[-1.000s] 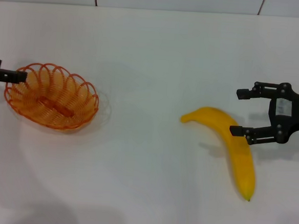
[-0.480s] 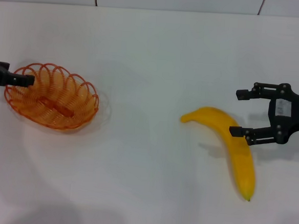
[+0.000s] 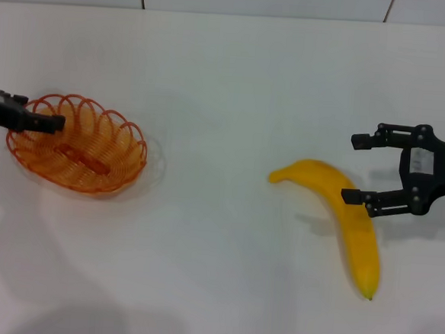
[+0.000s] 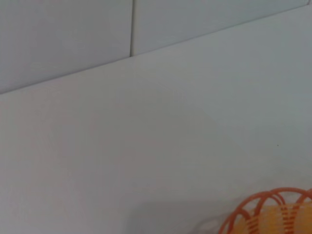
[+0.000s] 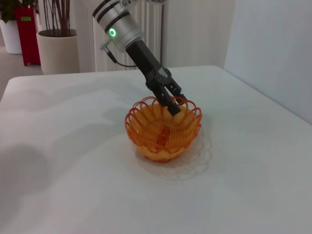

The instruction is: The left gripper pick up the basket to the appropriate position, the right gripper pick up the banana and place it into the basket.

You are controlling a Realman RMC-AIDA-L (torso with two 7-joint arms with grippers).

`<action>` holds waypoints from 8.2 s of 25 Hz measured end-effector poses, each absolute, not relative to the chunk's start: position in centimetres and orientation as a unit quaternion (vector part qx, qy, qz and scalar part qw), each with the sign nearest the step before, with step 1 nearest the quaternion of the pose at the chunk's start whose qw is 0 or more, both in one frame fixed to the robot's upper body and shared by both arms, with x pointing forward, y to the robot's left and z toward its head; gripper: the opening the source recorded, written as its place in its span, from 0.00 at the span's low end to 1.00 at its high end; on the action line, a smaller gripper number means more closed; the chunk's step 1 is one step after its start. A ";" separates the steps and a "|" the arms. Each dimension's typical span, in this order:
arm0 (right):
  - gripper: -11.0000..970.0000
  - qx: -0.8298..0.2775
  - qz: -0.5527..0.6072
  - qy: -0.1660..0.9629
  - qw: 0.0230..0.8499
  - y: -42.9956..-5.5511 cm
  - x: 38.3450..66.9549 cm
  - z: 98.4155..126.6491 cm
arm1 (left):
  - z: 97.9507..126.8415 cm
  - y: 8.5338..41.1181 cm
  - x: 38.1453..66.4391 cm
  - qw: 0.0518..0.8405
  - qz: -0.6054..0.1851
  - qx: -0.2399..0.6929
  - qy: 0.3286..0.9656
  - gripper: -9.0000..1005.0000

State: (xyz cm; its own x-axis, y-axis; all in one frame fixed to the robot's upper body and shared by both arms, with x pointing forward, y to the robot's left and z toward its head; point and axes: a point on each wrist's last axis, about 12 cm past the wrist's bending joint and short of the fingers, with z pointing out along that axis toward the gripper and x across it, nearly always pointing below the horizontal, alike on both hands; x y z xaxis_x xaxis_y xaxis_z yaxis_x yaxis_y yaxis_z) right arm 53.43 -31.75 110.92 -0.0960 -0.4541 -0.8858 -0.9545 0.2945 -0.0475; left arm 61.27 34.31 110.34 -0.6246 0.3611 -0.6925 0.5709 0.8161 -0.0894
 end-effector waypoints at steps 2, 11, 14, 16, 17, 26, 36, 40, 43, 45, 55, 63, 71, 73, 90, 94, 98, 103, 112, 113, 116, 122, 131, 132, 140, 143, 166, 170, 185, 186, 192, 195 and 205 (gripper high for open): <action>0.91 -0.517 0.292 0.680 0.429 -31.8 53.4 110.9 | 110.0 34.0 61.2 0.342 -0.154 0.263 0.889 0.92; 0.91 -0.514 0.295 0.682 0.428 -31.8 53.4 110.9 | 109.8 34.1 61.0 0.343 -0.156 0.261 0.889 0.92; 0.91 -0.512 0.296 0.684 0.427 -31.8 53.4 111.0 | 109.7 34.2 60.9 0.348 -0.153 0.257 0.889 0.84; 0.91 -0.511 0.297 0.685 0.426 -31.8 53.4 111.0 | 109.6 34.3 61.0 0.349 -0.150 0.256 0.889 0.79; 0.91 -0.510 0.297 0.686 0.426 -31.8 53.4 111.0 | 109.6 34.3 61.0 0.349 -0.150 0.256 0.889 0.76; 0.91 -0.509 0.298 0.686 0.425 -31.9 53.4 111.0 | 109.4 34.1 60.9 0.349 -0.152 0.258 0.888 0.31; 0.91 -0.509 0.297 0.687 0.425 -31.9 53.4 111.0 | 109.8 33.9 61.0 0.370 -0.165 0.255 0.878 0.14; 0.91 -0.509 0.296 0.687 0.426 -31.9 53.4 111.0 | 110.0 33.7 60.8 0.387 -0.185 0.251 0.868 0.12; 0.91 -0.508 0.297 0.687 0.426 -31.8 53.4 111.0 | 110.2 33.4 60.9 0.402 -0.197 0.249 0.859 0.11; 0.91 -0.509 0.297 0.687 0.426 -31.8 53.4 111.0 | 110.3 33.1 61.0 0.414 -0.205 0.245 0.852 0.11; 0.91 -0.512 0.297 0.685 0.425 -31.6 53.6 111.1 | 109.4 32.1 61.1 0.459 -0.244 0.198 0.831 0.11; 0.91 -0.514 0.296 0.684 0.425 -31.5 53.7 111.1 | 108.0 30.8 60.8 0.474 -0.275 0.164 0.820 0.11; 0.91 -0.514 0.297 0.683 0.425 -31.4 53.8 111.1 | 106.6 29.6 60.1 0.467 -0.292 0.137 0.824 0.11; 0.91 -0.514 0.297 0.683 0.425 -31.4 53.8 111.1 | 106.3 29.5 59.9 0.463 -0.296 0.131 0.825 0.11; 0.91 -0.517 0.298 0.681 0.425 -31.1 54.0 111.3 | 105.1 28.5 59.1 0.461 -0.318 0.096 0.823 0.12; 0.91 -0.519 0.301 0.684 0.414 -31.0 54.1 111.1 | 105.1 28.3 59.2 0.459 -0.317 0.103 0.823 0.12; 0.91 -0.520 0.303 0.684 0.413 -30.9 54.2 111.1 | 105.1 28.3 59.1 0.458 -0.317 0.104 0.824 0.12; 0.91 -0.519 0.305 0.683 0.414 -30.9 54.1 111.2 | 105.1 28.2 59.1 0.457 -0.317 0.105 0.824 0.12; 0.91 -0.519 0.305 0.682 0.414 -30.8 54.2 111.2 | 105.0 27.7 59.2 0.454 -0.326 0.101 0.823 0.13; 0.91 -0.520 0.305 0.682 0.414 -30.8 54.2 111.2 | 105.0 27.7 59.2 0.454 -0.327 0.100 0.823 0.13; 0.91 -0.520 0.305 0.682 0.414 -30.8 54.2 111.2 | 104.9 27.7 59.1 0.454 -0.330 0.094 0.823 0.14; 0.91 -0.518 0.306 0.683 0.414 -30.8 54.2 111.2 | 104.7 27.4 58.9 0.451 -0.335 0.090 0.822 0.15; 0.91 -0.517 0.306 0.684 0.412 -30.8 54.2 111.3 | 104.6 27.3 58.9 0.449 -0.334 0.096 0.823 0.23; 0.91 -0.517 0.307 0.684 0.412 -30.8 54.2 111.3 | 104.6 27.3 58.8 0.448 -0.334 0.096 0.823 0.24; 0.91 -0.517 0.307 0.685 0.411 -30.8 54.2 111.2 | 104.4 27.4 58.6 0.446 -0.334 0.090 0.826 0.43; 0.91 -0.516 0.307 0.685 0.412 -30.8 54.2 111.2 | 104.2 27.5 58.6 0.445 -0.329 0.090 0.828 0.52; 0.91 -0.513 0.308 0.688 0.411 -31.0 53.9 111.0 | 105.7 30.4 57.9 0.525 -0.237 0.221 0.787 0.87; 0.91 -0.510 0.310 0.690 0.409 -31.0 53.9 111.0 | 105.9 30.3 57.5 0.539 -0.228 0.265 0.767 0.87; 0.91 -0.505 0.312 0.695 0.406 -31.0 53.9 110.9 | 108.5 30.9 54.7 0.553 -0.294 0.348 0.698 0.87; 0.91 -0.504 0.312 0.696 0.406 -31.0 53.9 110.9 | 108.6 30.9 54.5 0.547 -0.296 0.351 0.700 0.87; 0.91 -0.504 0.314 0.696 0.405 -30.9 53.9 110.9 | 108.4 31.4 53.9 0.525 -0.301 0.346 0.717 0.87; 0.91 -0.504 0.315 0.694 0.405 -30.8 53.9 111.0 | 108.2 31.5 53.7 0.523 -0.298 0.344 0.720 0.87; 0.91 -0.503 0.316 0.693 0.408 -30.6 53.9 111.0 | 106.1 33.5 51.8 0.517 -0.258 0.317 0.752 0.87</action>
